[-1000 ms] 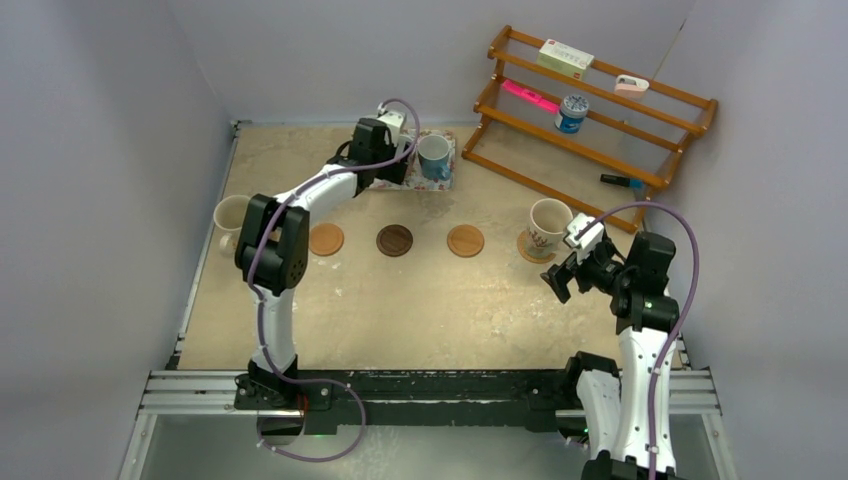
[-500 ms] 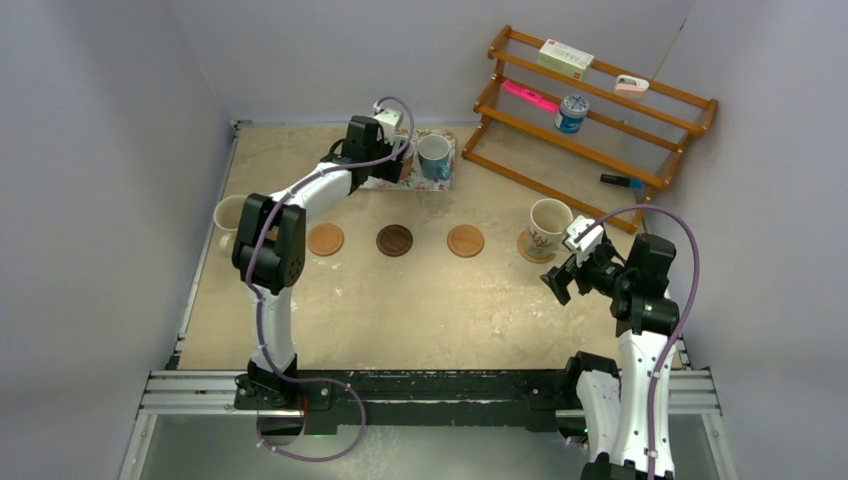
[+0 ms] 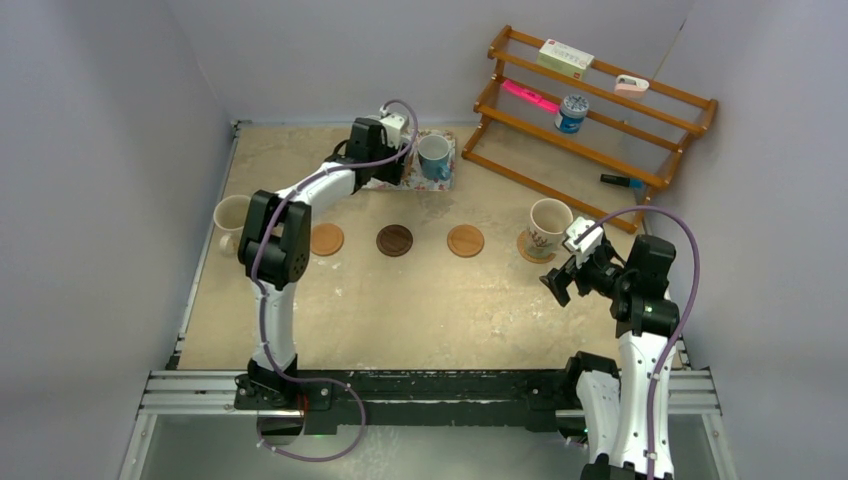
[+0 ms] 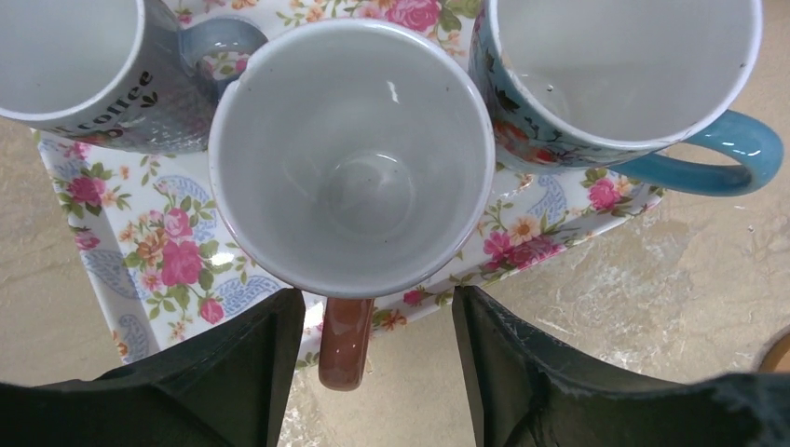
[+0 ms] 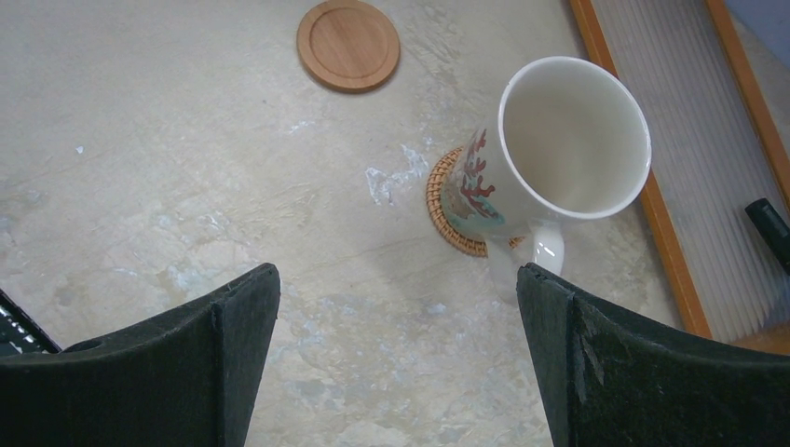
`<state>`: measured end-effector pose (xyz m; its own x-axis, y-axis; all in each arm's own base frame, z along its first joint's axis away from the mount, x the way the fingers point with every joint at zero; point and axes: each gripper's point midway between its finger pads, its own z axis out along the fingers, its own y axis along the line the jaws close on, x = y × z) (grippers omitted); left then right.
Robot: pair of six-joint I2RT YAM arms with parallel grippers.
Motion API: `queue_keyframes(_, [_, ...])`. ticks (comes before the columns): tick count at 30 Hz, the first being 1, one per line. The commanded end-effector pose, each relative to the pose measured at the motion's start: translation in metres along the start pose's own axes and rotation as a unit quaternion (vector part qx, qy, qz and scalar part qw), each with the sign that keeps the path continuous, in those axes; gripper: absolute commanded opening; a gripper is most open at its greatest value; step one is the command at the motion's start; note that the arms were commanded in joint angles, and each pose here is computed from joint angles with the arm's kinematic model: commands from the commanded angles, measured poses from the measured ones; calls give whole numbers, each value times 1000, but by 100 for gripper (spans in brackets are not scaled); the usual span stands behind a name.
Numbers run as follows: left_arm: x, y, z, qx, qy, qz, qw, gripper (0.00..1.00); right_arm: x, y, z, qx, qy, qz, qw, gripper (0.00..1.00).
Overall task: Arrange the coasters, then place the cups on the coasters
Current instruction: Pick up the cup from the tray.
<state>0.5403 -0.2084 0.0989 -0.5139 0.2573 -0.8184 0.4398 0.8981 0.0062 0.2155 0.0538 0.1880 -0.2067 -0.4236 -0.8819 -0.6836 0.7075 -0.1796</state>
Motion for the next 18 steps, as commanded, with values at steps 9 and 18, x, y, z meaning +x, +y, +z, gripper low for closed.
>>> queue_keyframes(9, [-29,5,2,-3,-38,16,999,55,-1,7,1,-17,-10,-3,1000,99])
queue_keyframes(18, [-29,7,4,-6,-37,20,999,49,-1,7,1,-18,-10,-3,1000,99])
